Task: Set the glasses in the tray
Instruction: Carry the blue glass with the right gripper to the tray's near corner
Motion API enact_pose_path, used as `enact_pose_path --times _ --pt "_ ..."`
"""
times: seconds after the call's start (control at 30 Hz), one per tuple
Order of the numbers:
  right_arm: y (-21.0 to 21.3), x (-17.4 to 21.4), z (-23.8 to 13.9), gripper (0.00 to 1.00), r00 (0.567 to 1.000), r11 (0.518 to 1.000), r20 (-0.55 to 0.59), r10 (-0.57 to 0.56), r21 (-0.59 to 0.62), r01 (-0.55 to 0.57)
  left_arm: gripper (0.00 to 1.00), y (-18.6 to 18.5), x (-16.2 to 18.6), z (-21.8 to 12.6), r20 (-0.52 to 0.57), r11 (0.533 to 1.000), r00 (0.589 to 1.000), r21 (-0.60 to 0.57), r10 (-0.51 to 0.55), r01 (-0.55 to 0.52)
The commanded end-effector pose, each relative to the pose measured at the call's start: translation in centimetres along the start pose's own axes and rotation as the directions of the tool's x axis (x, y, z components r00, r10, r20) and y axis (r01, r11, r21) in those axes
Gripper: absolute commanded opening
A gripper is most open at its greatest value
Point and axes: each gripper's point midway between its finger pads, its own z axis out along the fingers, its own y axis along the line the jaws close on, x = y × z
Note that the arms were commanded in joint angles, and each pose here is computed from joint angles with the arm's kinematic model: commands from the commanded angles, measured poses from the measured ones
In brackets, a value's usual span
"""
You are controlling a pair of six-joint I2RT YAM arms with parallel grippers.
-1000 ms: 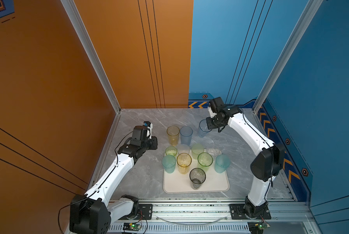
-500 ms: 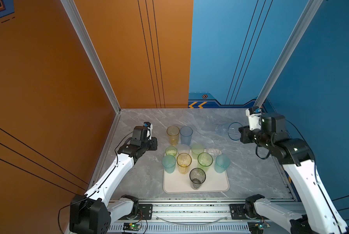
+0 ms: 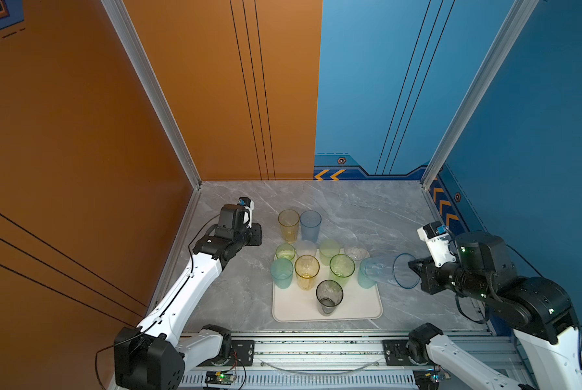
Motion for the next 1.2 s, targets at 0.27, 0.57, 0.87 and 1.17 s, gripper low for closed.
enact_pose_path --times 0.27,0.57,0.87,1.17 --pt "-0.4 5.0 5.0 0.00 0.960 0.991 -0.263 0.101 0.107 -0.075 0.24 -0.8 -1.7 -0.9 0.015 1.000 1.000 0.005 0.026 -0.026" --pt "0.6 5.0 9.8 0.00 0.967 0.982 -0.236 0.095 0.179 -0.053 0.24 -1.2 -1.6 -0.5 0.002 0.999 0.999 0.017 0.033 -0.033" --pt "3.2 5.1 12.9 0.00 0.965 0.985 -0.261 0.004 0.169 0.042 0.24 -1.7 -1.4 0.2 -0.017 0.999 0.999 0.024 0.047 -0.047" --pt "4.9 6.4 14.5 0.00 0.944 0.985 -0.327 -0.045 0.144 0.097 0.24 -1.9 -1.5 0.1 -0.019 0.998 0.998 0.027 0.056 -0.056"
